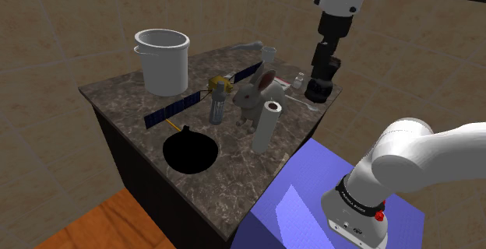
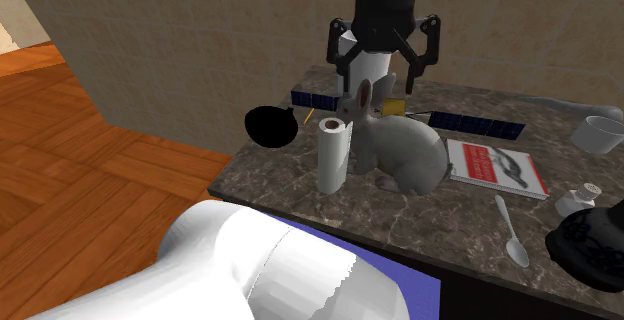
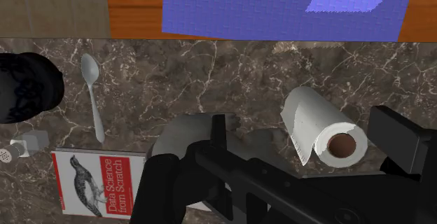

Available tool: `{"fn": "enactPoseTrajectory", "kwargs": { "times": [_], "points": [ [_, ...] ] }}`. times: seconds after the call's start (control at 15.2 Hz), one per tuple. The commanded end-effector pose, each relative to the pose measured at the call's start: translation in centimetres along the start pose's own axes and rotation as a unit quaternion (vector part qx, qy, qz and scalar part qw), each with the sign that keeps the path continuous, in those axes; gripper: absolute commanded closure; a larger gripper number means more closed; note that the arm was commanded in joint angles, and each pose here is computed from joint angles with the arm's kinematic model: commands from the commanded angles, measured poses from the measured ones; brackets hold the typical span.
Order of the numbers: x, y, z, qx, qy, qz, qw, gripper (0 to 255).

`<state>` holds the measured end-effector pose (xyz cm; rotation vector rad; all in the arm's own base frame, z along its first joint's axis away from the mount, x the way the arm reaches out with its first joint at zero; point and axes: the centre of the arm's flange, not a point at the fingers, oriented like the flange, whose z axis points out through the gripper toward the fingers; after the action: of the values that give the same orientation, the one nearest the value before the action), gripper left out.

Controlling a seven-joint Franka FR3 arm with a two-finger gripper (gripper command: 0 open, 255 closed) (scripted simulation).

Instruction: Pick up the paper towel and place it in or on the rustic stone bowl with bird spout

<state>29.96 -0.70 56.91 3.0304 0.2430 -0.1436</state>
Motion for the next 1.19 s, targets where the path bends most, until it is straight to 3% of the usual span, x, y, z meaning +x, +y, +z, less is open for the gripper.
{"fn": "enactPoseTrajectory", "kwargs": {
  "times": [0.0, 0.79, 1.12],
  "points": [
    [0.0, 0.0, 0.0, 0.0, 0.0, 0.0, 1.0, 0],
    [8.3, -6.9, 9.4, 0.034, 0.058, 0.045, 0.9967, 0],
    [9.1, -7.4, 12.0, 0.035, 0.061, 0.048, 0.9963, 0]
  ]
}}
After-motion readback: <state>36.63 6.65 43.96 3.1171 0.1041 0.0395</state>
